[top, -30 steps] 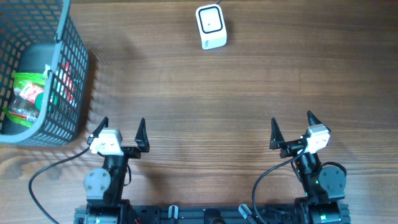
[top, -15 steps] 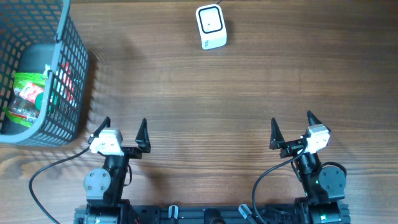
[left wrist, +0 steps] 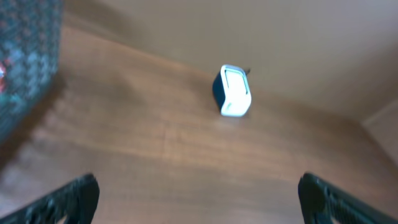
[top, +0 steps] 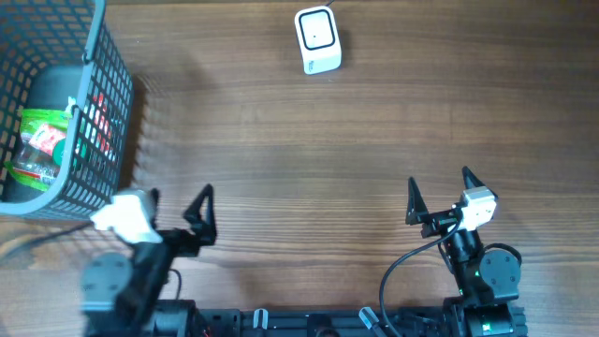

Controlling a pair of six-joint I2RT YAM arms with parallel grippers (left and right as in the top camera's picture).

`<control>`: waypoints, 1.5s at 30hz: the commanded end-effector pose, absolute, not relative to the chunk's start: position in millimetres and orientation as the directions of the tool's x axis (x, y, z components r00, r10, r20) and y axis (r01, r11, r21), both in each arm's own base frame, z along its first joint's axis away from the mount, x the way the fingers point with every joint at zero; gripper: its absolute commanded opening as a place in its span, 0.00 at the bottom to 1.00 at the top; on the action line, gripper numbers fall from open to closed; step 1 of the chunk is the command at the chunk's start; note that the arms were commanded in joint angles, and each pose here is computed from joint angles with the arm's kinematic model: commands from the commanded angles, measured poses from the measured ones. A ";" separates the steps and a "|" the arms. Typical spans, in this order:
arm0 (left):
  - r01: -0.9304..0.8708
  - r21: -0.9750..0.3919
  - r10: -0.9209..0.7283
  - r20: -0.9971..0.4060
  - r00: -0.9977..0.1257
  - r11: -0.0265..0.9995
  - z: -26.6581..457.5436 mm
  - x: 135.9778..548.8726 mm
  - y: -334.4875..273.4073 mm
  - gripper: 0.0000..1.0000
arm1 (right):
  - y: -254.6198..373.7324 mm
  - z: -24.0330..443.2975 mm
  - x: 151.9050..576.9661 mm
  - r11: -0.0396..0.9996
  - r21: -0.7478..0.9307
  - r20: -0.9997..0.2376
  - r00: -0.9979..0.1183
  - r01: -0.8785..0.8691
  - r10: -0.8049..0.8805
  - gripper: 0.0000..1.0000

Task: Scan the item barcode
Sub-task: 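Reach the left gripper into the basket and grasp the green-capped bottle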

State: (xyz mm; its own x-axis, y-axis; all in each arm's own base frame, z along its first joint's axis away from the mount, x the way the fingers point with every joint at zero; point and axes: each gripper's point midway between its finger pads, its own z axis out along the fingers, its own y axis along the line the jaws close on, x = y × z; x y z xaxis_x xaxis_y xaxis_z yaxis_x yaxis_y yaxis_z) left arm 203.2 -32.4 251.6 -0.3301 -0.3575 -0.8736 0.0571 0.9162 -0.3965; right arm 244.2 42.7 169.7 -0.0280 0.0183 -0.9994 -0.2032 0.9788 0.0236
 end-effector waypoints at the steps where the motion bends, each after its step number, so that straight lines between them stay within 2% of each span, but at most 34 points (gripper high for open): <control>1: 0.025 -0.425 -0.387 -0.846 -0.368 0.905 354.6 199.3 -31.6 1.00 | 41.7 172.0 244.2 0.979 0.030 -0.999 -0.019 -0.200 0.027 1.00; 2: -0.001 -0.425 -0.385 -0.819 -0.427 0.905 375.3 203.7 -32.4 1.00 | 41.7 172.0 244.2 0.979 0.030 -0.999 -0.019 -0.200 0.027 1.00; 4: -0.023 -0.423 -0.384 -0.796 -0.468 0.906 400.7 210.0 -32.5 1.00 | 41.7 172.1 244.2 0.979 0.030 -0.999 -0.019 -0.200 0.027 1.00; 7: -0.012 -0.425 -0.385 -0.808 -0.446 0.905 442.6 238.0 -33.3 1.00 | 41.7 172.0 244.2 0.979 0.030 -0.999 -0.019 -0.200 0.027 0.99; 11: -0.084 -0.399 -0.397 -0.826 -0.400 0.913 448.1 272.3 -18.6 1.00 | 41.7 172.1 244.2 0.979 0.030 -0.999 -0.019 -0.200 0.027 1.00; 13: -0.275 -0.423 -0.500 -0.791 -0.353 0.863 435.8 289.0 10.1 1.00 | 41.7 172.0 244.2 0.979 0.030 -0.999 -0.019 -0.200 0.027 1.00; 16: -0.466 -0.354 -0.531 -0.780 -0.331 0.811 416.0 314.4 58.6 0.97 | 41.7 172.1 244.2 0.979 0.030 -0.999 -0.019 -0.200 0.027 1.00; 20: -0.690 -0.325 -0.661 -0.690 -0.294 0.647 363.7 348.0 142.1 0.97 | 41.7 172.1 244.2 0.979 0.030 -0.999 -0.019 -0.200 0.027 1.00; 23: -0.794 -0.272 -0.723 -0.633 -0.277 0.543 324.0 349.5 194.0 1.00 | 41.7 172.1 244.2 0.979 0.030 -0.999 -0.019 -0.200 0.027 1.00; 27: -0.880 -0.192 -0.810 -0.512 -0.287 0.434 269.1 334.1 234.1 1.00 | 41.7 172.0 244.2 0.979 0.030 -0.999 -0.019 -0.200 0.027 1.00; 29: -0.900 -0.144 -0.837 -0.451 -0.310 0.411 246.4 326.9 237.9 0.95 | 41.7 172.0 244.2 0.979 0.030 -0.999 -0.019 -0.200 0.027 1.00; 36: -0.917 0.009 -0.887 -0.250 -0.388 0.399 151.0 316.2 234.2 0.97 | 41.7 172.1 244.2 0.979 0.030 -0.999 -0.019 -0.200 0.027 1.00; 40: -0.915 0.046 -0.894 -0.197 -0.402 0.401 118.8 315.4 233.8 0.99 | 41.7 172.0 244.2 0.979 0.030 -0.999 -0.019 -0.200 0.027 1.00; 45: -0.907 0.048 -0.888 -0.190 -0.419 0.418 109.1 319.5 235.4 1.00 | 41.7 172.0 244.2 0.979 0.030 -0.999 -0.019 -0.200 0.027 1.00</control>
State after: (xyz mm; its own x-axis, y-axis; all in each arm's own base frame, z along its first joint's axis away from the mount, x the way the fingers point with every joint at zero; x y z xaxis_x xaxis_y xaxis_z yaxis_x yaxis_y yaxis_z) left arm 318.7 233.8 117.4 -0.4067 -0.8925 -0.1952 -0.9124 0.4076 0.0375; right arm 244.2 42.7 170.1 -0.0265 0.0185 -0.9995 -0.2029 0.9789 0.0235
